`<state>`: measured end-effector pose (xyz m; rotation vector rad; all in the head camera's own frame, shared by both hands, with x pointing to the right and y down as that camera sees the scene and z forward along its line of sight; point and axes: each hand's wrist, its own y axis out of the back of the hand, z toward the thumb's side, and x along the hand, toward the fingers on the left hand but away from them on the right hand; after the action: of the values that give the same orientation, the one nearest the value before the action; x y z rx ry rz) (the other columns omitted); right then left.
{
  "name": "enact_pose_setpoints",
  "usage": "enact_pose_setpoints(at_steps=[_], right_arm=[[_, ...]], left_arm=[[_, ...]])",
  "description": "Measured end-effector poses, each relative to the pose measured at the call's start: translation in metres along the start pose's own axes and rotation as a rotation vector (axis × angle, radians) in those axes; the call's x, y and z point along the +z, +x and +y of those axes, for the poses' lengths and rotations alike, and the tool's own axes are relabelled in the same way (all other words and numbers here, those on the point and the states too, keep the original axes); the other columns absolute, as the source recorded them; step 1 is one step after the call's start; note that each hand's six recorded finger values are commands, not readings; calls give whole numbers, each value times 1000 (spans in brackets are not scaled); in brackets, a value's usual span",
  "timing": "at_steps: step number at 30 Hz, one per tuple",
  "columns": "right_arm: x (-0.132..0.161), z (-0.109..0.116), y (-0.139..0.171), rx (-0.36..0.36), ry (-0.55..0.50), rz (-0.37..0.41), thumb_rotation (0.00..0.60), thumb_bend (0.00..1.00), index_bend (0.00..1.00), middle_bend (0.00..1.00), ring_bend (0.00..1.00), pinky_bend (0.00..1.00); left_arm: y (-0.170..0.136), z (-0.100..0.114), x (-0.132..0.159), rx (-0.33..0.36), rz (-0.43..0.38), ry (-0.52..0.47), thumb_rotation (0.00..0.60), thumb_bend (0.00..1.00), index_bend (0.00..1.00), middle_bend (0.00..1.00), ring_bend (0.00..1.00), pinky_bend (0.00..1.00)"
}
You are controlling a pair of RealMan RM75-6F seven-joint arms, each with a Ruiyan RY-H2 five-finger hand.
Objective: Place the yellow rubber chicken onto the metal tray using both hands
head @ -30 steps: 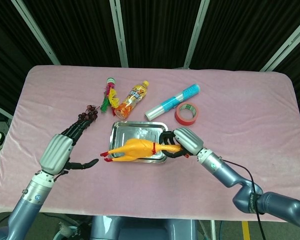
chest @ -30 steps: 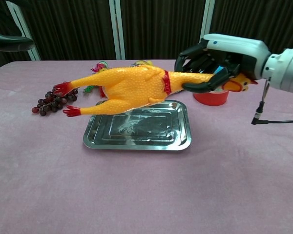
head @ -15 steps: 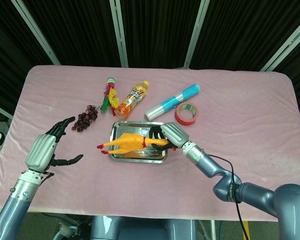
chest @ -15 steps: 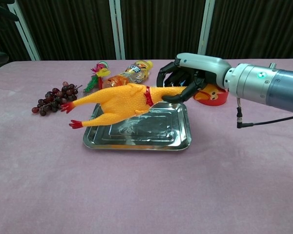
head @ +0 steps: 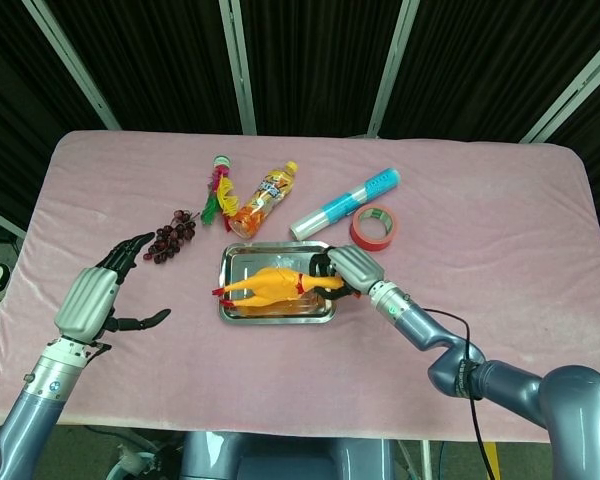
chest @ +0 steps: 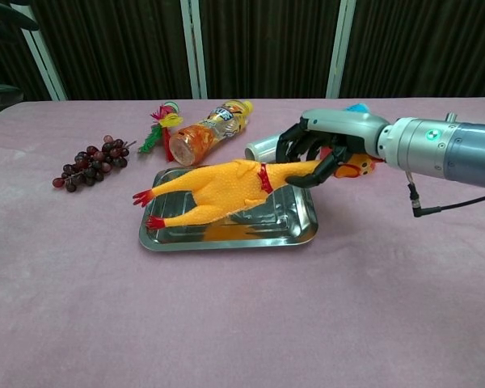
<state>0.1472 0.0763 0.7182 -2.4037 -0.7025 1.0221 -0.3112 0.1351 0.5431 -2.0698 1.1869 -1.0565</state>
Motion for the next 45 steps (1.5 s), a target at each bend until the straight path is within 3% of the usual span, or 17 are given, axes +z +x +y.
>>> enact_pose_setpoints(at_steps=[5, 24, 30, 34, 37, 40, 45], right_arm=[[-2, 4, 2, -3, -4, -15, 600, 279, 0, 77, 0, 114], [-12, 32, 18, -70, -17, -58, 600, 181, 0, 8, 0, 44], [-24, 64, 44, -182, -10, -66, 600, 203, 28, 92, 59, 172], [-41, 89, 77, -308, 15, -96, 600, 323, 164, 189, 132, 214], [-56, 104, 109, -408, 57, -131, 600, 359, 201, 206, 143, 214], [-70, 112, 141, -480, 124, -181, 600, 360, 204, 208, 144, 214], [-91, 111, 185, -526, 211, -268, 600, 361, 204, 208, 143, 207]], left_arm=[[0, 0, 1, 3, 0, -1, 600, 140, 41, 73, 95, 300], [0, 7, 2, 17, -4, 19, 600, 141, 31, 65, 73, 292], [-1, 12, -11, 42, 32, 88, 600, 141, 43, 69, 73, 261], [-5, 17, -33, 62, 100, 152, 600, 140, 80, 84, 73, 203], [-11, 21, -52, 75, 159, 182, 600, 140, 87, 86, 73, 176], [-15, 25, -61, 92, 186, 198, 600, 140, 88, 86, 73, 167], [-24, 31, -80, 134, 240, 256, 600, 140, 88, 86, 73, 161]])
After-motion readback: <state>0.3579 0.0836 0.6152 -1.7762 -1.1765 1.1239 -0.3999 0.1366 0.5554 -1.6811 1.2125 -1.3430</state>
